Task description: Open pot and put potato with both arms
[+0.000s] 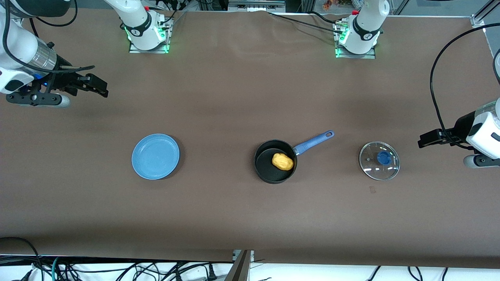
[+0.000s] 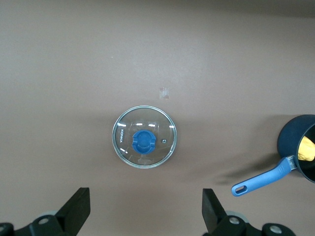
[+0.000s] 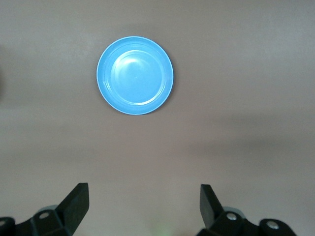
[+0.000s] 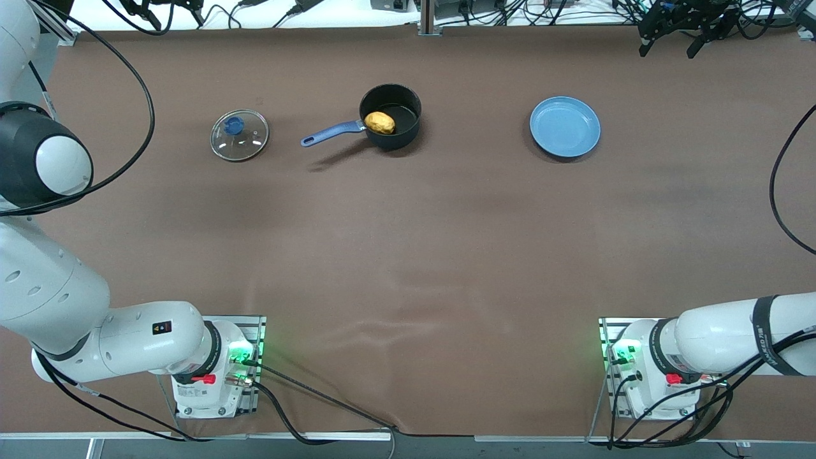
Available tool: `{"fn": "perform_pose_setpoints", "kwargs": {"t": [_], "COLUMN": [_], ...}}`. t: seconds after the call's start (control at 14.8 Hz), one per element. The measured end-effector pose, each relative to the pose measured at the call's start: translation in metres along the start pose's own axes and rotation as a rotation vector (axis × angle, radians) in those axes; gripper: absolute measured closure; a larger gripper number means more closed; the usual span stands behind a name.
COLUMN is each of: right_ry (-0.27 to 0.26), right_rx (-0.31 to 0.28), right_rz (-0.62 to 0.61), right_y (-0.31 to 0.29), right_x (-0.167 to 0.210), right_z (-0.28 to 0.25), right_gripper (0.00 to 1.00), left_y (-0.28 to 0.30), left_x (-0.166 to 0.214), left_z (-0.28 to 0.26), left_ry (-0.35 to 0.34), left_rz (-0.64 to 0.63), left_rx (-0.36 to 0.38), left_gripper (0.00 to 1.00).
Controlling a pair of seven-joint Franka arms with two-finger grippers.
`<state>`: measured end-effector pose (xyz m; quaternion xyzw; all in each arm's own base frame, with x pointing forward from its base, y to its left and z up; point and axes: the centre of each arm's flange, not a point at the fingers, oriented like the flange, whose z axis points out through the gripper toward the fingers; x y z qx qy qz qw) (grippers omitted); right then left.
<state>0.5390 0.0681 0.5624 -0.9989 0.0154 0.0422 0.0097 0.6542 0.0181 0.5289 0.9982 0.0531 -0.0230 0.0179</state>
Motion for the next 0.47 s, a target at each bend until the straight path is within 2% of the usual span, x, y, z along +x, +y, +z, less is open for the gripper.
{"fn": "perform_pose_setpoints", "kwargs": {"t": [0.2,0.47], "right_ry": [0.013,0.032], "right_rx": [-0.028,-0.029], "right_rz": [-0.010,-0.012], "right_y": [0.0030,0.0028], "right_x": [0.0014,0.0038], "right_z": [-0.0012,-0.0094], "right_gripper": [0.00,0.00], "left_y": [0.0000,0.0000], "left_x": [0.0000,0.0001], "left_z": [0.0003,0.0006], "left_ry": [-0.001,-0.002], "left_rz": [0.002,0.004], "left_rx": [0.000,0.000], "left_gripper": [0.00,0.00]}}
